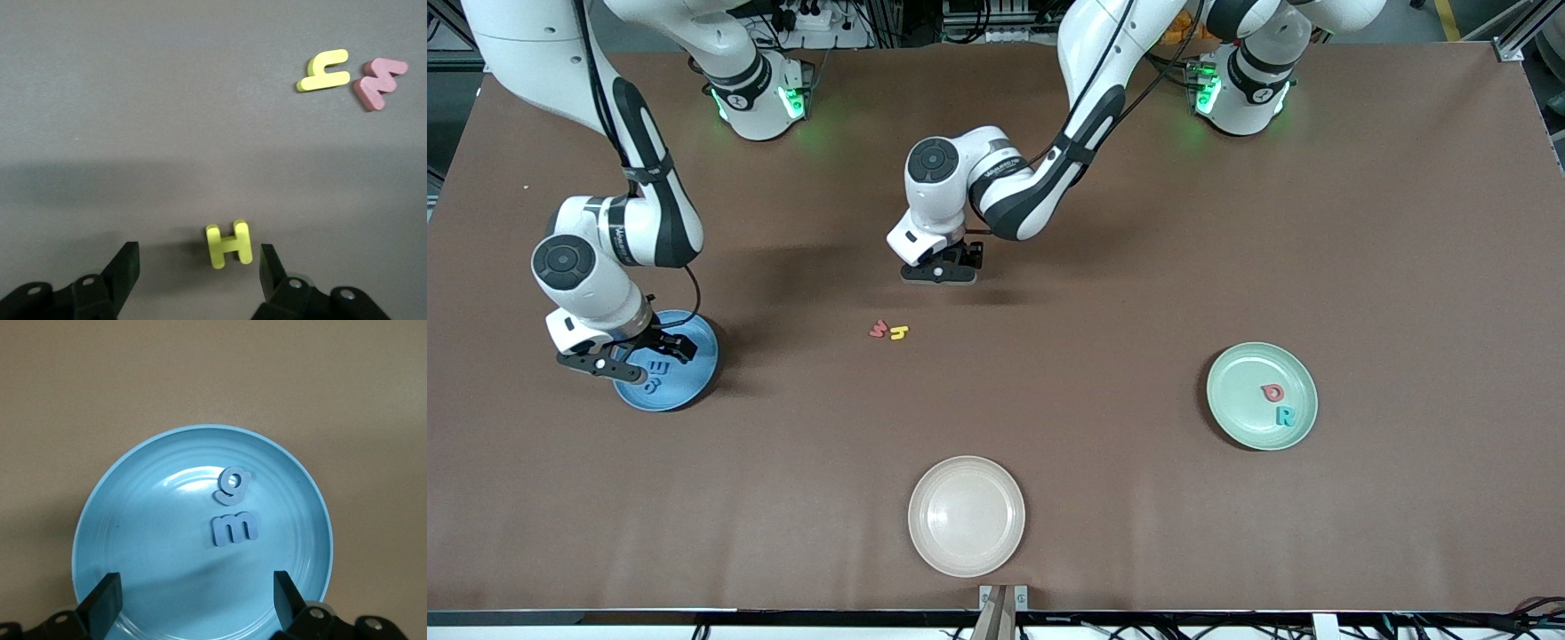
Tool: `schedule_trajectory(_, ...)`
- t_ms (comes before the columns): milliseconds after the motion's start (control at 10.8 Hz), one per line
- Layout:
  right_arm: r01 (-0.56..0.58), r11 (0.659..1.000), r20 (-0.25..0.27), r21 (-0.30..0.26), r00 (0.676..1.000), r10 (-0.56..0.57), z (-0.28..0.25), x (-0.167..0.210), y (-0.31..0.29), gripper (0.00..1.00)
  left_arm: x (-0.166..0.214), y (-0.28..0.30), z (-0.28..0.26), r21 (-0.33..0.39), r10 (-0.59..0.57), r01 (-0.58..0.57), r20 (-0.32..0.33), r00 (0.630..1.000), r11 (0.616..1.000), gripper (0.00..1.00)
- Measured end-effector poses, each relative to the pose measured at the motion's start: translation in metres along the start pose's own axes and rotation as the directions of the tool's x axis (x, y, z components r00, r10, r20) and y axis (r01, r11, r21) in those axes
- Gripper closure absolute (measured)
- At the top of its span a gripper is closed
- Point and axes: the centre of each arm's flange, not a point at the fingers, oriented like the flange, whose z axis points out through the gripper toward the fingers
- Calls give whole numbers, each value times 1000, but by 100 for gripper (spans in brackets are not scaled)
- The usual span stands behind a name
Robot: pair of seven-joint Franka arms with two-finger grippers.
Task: Sort upper and lower case letters into plates
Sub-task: 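Grasp the yellow H with the left gripper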
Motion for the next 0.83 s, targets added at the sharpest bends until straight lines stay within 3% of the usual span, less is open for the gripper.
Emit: schedule_trajectory(829, 1, 1000, 4, -2, 1000, -1, 1, -1, 0, 0, -5, 12, 26, -13, 10, -10, -21, 1000, 1000, 27)
